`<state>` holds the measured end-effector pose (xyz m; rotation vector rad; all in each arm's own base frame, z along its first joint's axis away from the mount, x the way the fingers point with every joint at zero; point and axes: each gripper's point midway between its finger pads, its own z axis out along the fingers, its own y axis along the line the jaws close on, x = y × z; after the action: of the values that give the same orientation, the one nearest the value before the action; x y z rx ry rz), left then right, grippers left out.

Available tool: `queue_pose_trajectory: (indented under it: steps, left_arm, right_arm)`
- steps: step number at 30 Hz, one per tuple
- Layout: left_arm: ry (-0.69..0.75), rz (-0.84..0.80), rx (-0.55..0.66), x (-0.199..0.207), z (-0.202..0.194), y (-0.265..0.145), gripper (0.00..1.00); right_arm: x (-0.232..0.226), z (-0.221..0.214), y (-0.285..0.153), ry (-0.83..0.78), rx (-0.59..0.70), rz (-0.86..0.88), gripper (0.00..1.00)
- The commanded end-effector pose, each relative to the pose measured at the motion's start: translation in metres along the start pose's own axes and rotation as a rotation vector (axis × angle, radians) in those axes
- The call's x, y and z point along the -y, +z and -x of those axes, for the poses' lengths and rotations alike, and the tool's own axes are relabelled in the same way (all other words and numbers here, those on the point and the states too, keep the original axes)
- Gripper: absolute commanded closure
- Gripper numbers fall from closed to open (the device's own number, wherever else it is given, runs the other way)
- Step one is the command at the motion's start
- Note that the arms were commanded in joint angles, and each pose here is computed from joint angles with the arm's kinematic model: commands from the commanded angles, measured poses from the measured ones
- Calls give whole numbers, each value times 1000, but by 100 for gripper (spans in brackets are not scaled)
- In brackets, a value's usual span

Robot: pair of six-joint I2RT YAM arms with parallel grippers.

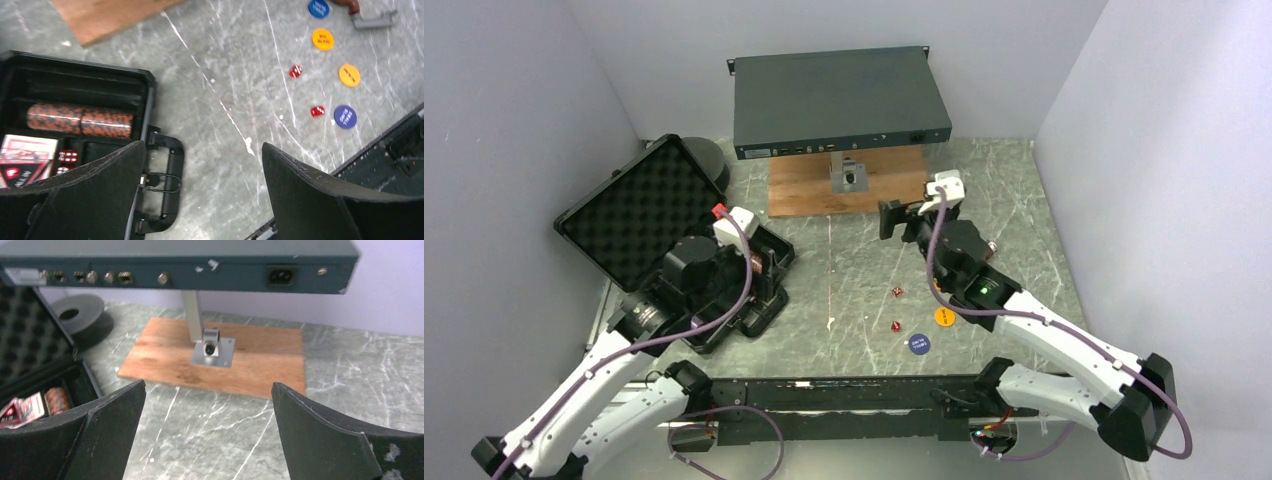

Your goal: Pack up texas hold em set

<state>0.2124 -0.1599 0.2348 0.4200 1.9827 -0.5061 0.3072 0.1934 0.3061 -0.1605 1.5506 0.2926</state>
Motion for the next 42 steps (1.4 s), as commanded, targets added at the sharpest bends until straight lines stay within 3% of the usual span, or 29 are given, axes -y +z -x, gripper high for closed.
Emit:
queue_pose_trajectory:
  steps: [1, 12, 21, 42]
  left_arm:
    - [-30, -19, -73, 22, -20, 21, 8]
    - [-8, -89, -185, 99, -57, 71, 15]
    - [42, -132, -264, 154, -74, 102, 22]
    - [-39, -12, -355, 181, -101, 140, 28]
  right_arm:
    - [19, 28, -8, 66, 127, -67, 0]
    - [56, 27, -17, 69, 136, -267, 0]
    - [65, 25, -19, 64, 134, -307, 0]
    - [74, 21, -23, 76, 130, -355, 0]
